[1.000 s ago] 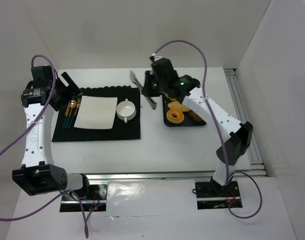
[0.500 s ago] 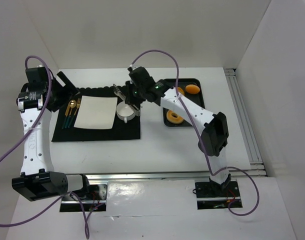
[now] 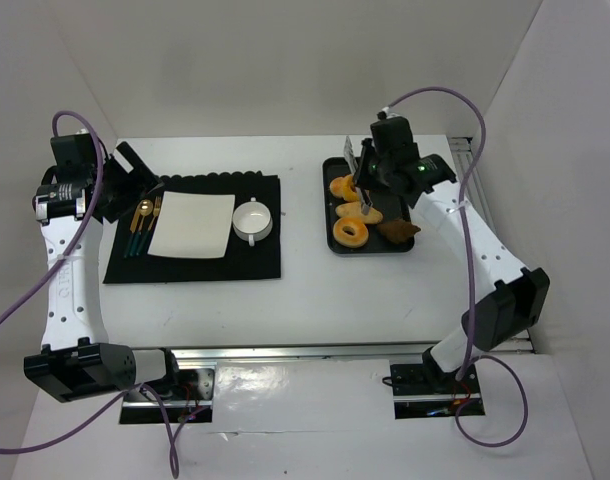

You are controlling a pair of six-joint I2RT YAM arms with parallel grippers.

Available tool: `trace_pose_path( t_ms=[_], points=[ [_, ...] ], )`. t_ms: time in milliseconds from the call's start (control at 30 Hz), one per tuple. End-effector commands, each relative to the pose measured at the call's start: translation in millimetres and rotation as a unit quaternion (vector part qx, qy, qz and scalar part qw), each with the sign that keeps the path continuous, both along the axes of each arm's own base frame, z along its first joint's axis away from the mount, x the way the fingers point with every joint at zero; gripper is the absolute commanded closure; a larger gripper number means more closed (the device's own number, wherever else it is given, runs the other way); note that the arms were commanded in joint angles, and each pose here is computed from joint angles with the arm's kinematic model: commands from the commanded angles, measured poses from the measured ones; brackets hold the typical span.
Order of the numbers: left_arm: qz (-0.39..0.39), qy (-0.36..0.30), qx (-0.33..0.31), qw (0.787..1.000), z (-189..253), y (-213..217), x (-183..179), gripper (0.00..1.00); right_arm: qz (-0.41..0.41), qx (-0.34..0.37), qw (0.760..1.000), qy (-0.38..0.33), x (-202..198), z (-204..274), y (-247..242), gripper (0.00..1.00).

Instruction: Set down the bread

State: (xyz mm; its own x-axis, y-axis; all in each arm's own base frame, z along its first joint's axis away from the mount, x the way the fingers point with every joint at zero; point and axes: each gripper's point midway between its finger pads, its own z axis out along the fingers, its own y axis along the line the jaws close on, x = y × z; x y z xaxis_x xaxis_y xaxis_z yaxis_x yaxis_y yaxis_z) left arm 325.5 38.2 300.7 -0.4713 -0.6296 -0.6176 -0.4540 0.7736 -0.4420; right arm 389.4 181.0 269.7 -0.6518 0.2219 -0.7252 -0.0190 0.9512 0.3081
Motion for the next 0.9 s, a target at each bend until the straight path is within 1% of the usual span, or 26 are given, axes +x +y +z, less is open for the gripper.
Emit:
trace_pose_path(
  t_ms=[0,67,100,167,233,267,333,367,433,467,567,733,800,867],
  points=[
    [-0.011,-0.031,0.002,0.999,16.2,-2.0,4.1,0.03,0.002,-0.018,1.000,0.022,-17.8,-8.9,-13.5,0.83],
    [-0.011,-0.031,0.002,0.999,16.2,-2.0,4.1,0.03,-0.001,-0.018,0.999,0.030,-21.1,-11.7,-19.4,0.81],
    [-0.015,-0.027,-0.002,1.000,12.9,-3.7,3.7,0.03,-0.004,-0.023,0.999,0.034,-20.4,-16.1,-24.7,0.76],
    [-0.015,-0.027,-0.002,1.000,12.9,-3.7,3.7,0.05,0.000,-0.016,0.999,0.037,-20.4,-16.1,-24.7,0.71],
    [-0.015,-0.027,-0.002,1.000,12.9,-3.7,3.7,0.05,-0.002,-0.018,0.998,0.052,-22.2,-22.9,-28.4,0.71],
    [-0.015,-0.032,-0.001,0.999,14.4,-3.3,5.3,0.05,-0.007,-0.016,0.999,0.048,-19.7,-19.3,-31.3,0.71],
    [-0.015,-0.032,-0.001,0.999,14.4,-3.3,5.3,0.05,-0.007,-0.018,0.998,0.053,-18.4,-23.4,-30.8,0.69],
    [-0.015,-0.032,-0.001,0.999,14.4,-3.3,5.3,0.05,-0.007,-0.018,0.998,0.053,-18.4,-23.4,-30.8,0.63],
    [-0.018,-0.032,0.003,0.999,14.3,-3.0,5.1,0.05,-0.011,-0.018,0.998,0.053,-14.6,-22.7,-33.3,0.63],
    [-0.018,-0.027,0.001,0.999,10.7,-3.2,4.7,0.05,-0.011,-0.018,0.998,0.053,-14.5,-22.7,-33.3,0.56],
    [-0.018,-0.027,0.001,0.999,10.7,-3.2,4.7,0.05,-0.011,-0.019,0.998,0.056,-11.0,-25.5,-31.9,0.49],
    [-0.018,-0.027,0.001,0.999,10.7,-3.2,4.7,0.05,-0.011,-0.023,0.998,0.065,-8.6,-33.2,-31.0,0.49],
    [-0.018,-0.027,0.001,0.999,10.7,-3.2,4.7,0.05,-0.015,-0.024,0.998,0.058,-5.6,-31.5,-31.9,0.49],
    [-0.018,-0.027,0.001,0.999,10.7,-3.2,4.7,0.05,-0.015,-0.028,0.997,0.068,-2.8,-41.5,-30.8,0.49]
  ],
)
